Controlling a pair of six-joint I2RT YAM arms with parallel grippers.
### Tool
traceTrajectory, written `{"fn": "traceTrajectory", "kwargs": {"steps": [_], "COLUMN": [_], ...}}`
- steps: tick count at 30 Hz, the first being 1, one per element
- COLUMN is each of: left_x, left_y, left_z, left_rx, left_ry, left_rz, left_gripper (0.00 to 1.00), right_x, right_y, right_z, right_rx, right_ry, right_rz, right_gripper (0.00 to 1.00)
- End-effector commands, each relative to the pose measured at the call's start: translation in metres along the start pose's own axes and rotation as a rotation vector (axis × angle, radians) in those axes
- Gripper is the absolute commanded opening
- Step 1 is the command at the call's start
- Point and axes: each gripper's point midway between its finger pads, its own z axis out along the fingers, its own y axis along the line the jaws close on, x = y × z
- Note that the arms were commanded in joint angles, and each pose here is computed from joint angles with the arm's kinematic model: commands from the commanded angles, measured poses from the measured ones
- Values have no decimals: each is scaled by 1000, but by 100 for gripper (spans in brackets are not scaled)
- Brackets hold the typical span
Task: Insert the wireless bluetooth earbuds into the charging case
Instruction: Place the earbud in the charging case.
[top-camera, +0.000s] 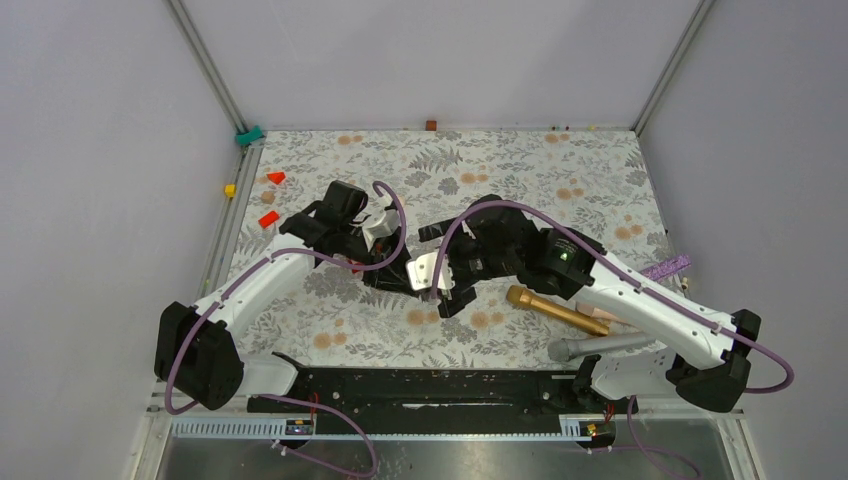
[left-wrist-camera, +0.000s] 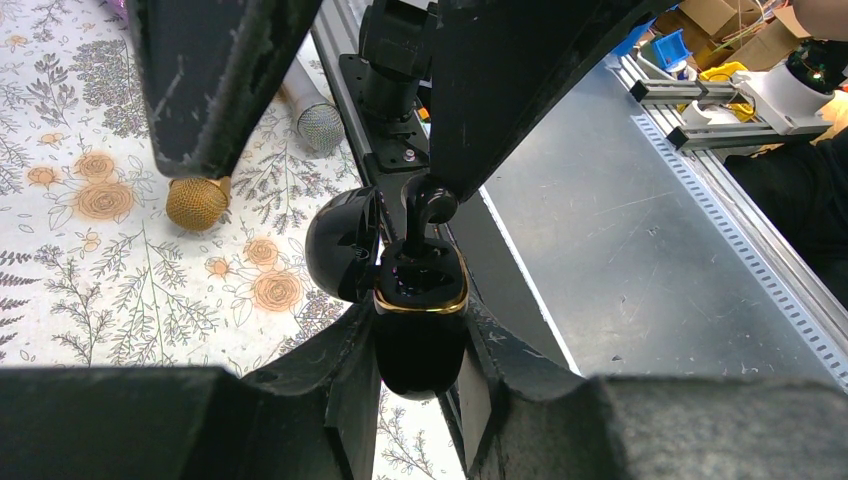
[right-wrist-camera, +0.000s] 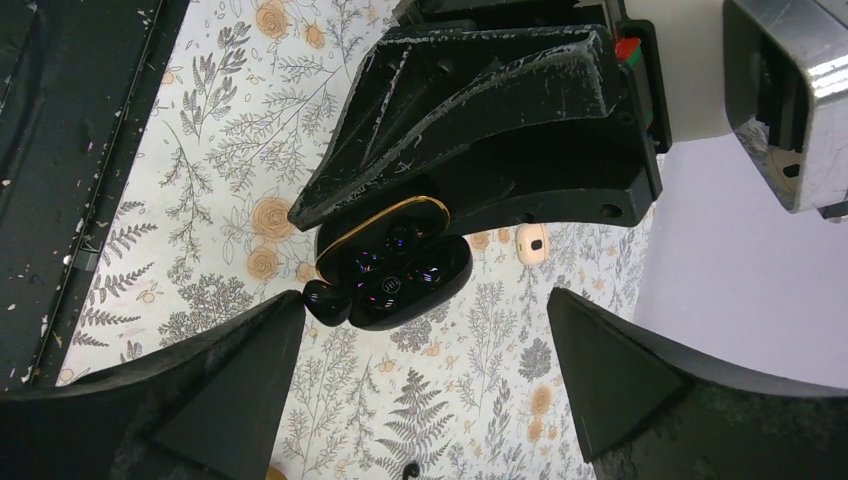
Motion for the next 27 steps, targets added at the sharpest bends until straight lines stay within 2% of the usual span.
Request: {"fn": "traceTrajectory", "kwargs": {"steps": [1, 27], "left_x": [-8, -9], "left_y": [-3, -3], "left_z": [1, 1], "left_rx": [26, 29], "left_ry": [-21, -24], "left_rz": [62, 62], "left_gripper": [0, 0], "right_x": [-9, -27], "right_y": [-11, -26], "right_z": [3, 2], "right_rx": [37, 71], "right_ry": [-26, -61], "right_rz": [18, 178], "right_gripper": [99, 100]}}
